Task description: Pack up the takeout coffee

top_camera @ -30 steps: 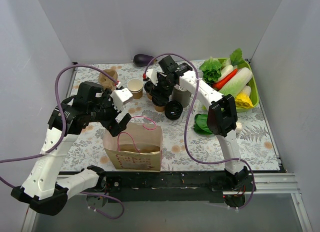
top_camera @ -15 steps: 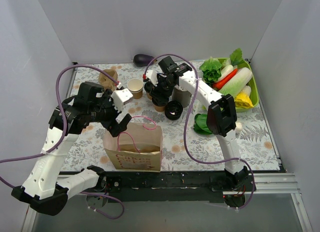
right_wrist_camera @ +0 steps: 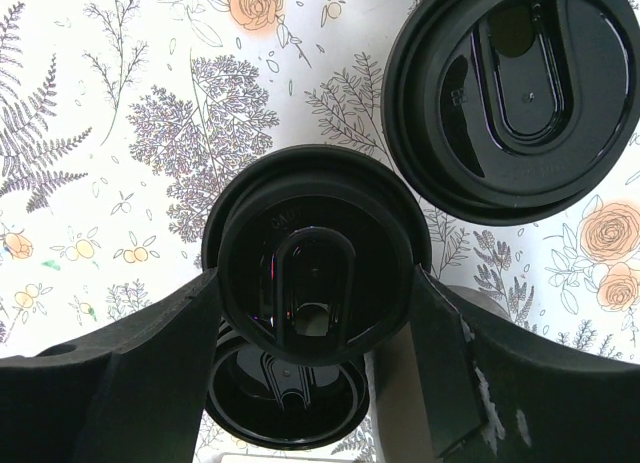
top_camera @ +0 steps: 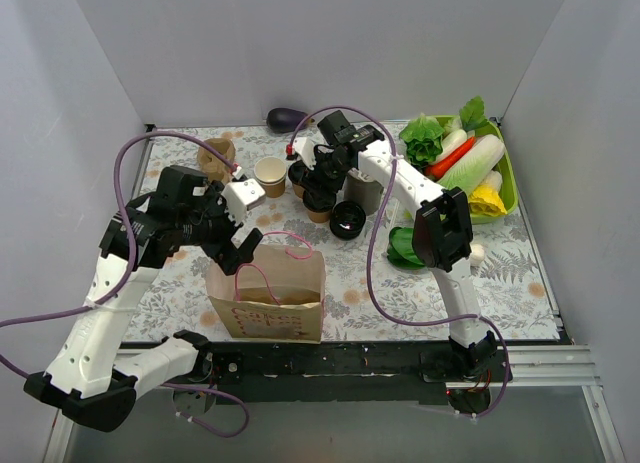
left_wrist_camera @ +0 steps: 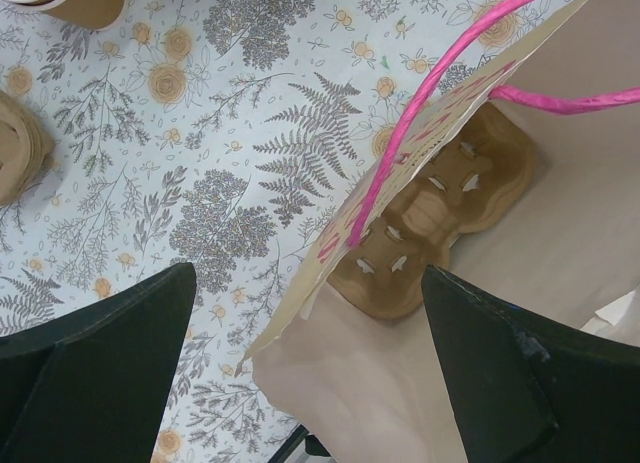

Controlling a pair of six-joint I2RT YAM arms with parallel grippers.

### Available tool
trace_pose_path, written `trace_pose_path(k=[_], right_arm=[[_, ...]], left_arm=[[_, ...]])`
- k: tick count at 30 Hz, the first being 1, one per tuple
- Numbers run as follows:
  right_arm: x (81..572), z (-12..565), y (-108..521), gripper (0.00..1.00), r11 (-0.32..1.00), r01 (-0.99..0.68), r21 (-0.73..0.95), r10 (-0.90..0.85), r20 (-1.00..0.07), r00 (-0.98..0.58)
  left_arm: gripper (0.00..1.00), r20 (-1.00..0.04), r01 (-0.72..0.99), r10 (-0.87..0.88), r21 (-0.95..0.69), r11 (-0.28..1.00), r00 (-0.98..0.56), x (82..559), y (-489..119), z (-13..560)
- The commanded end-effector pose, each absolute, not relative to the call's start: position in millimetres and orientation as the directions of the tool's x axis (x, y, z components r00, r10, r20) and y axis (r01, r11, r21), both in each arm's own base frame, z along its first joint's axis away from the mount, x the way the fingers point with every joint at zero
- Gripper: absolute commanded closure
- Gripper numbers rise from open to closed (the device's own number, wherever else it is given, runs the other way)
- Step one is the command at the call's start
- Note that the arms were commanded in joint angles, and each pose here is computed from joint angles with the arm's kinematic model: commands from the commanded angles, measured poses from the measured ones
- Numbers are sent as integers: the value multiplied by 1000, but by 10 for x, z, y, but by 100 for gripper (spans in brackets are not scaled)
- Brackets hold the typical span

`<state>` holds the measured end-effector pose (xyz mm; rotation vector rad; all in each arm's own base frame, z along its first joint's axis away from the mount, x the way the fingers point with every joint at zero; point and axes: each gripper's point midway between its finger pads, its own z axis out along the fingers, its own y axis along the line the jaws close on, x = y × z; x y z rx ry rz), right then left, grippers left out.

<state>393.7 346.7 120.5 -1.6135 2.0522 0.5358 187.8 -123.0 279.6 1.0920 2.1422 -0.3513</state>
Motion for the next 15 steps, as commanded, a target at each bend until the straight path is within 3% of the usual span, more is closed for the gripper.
trace_pose_path(k=[1,9,15], right_arm=[[3922,1233,3505,27,234,-971,42,-772,-600,-212],[3763,1388,3517,49,194,-981,33,-772,-611,-173],[3580,1794,3604,64,144,-989,33,-718,-684,-128]], left_arm=[[2,-708,795,586,56,604,-395,1832,-1246,2812],[2,-717,786,571,51,616,-400,1857,-1262,2838],[2,-767,762,537,100,640,-351,2027,-1298,3161]])
